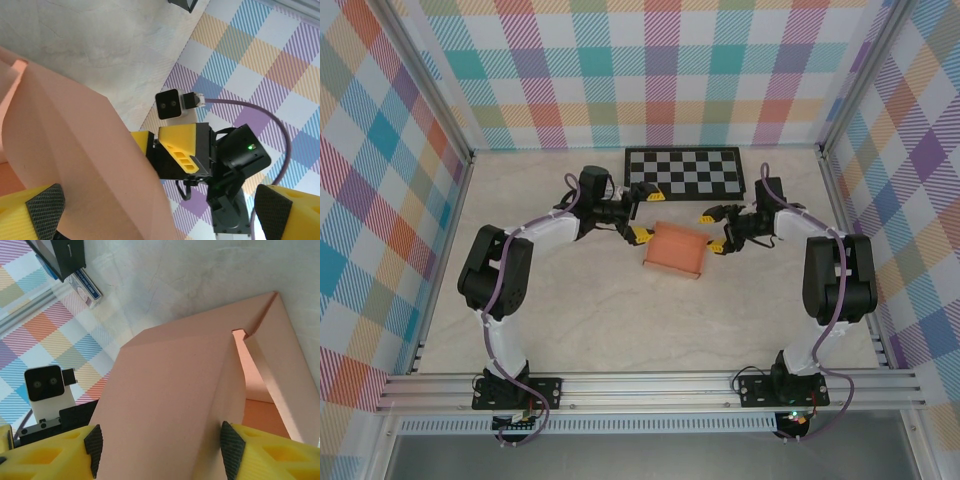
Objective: Fold the paper box
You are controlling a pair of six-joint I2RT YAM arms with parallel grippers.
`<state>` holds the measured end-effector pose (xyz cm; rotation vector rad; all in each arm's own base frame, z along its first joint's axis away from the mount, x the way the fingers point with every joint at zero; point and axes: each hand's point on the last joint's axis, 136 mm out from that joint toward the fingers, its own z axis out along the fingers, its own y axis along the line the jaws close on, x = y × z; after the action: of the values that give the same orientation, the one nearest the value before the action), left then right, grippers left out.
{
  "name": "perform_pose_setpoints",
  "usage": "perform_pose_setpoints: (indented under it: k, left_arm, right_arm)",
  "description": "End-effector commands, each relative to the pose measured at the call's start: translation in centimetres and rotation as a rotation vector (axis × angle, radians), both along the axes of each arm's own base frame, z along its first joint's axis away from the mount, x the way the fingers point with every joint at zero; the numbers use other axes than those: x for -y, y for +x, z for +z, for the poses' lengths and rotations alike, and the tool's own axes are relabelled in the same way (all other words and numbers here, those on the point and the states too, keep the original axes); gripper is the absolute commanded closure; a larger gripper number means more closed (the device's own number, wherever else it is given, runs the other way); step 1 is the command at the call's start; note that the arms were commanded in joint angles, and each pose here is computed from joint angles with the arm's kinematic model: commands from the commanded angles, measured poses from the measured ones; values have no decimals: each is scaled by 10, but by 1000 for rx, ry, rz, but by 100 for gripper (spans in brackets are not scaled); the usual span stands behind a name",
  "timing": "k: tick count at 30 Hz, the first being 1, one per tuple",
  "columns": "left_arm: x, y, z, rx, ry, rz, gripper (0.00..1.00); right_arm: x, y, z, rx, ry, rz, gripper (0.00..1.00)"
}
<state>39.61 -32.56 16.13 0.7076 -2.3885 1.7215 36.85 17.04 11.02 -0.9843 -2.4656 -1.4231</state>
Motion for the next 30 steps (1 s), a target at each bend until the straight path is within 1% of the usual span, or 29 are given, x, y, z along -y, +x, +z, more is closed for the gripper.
perform_pose_setpoints:
  k: [1,3,6,10,18,22,26,28,30]
  left_arm:
    - [0,-20,-35,-14,75,-78,0]
    - [-10,-21,-49,-11,121,-79,0]
    - [-13,-23,-61,-1,140,-88,0]
    - [-15,-23,-68,26,145,-80,0]
    - [-16,-21,-69,39,143,-53,0]
    - [-21,-15,-61,67,135,-41,0]
    - [-52,-10,-60,96,228,-24,0]
    - [-66,-8,-58,110,277,-17,0]
    - [-76,-3,-52,125,289,5,0]
  right_arm:
    - [-9,-4,2,26,-3,79,37]
    - [-8,-7,-2,26,-26,93,39]
    - [-5,-10,-7,27,-52,105,45]
    - [-1,-15,-12,30,-91,114,50]
    - [0,-21,-20,15,-97,101,60]
    - [1,-22,-22,13,-103,98,60]
    - [0,-20,-20,16,-97,95,58]
    - [-1,-18,-19,16,-91,91,56]
    - [-1,-17,-17,20,-84,88,55]
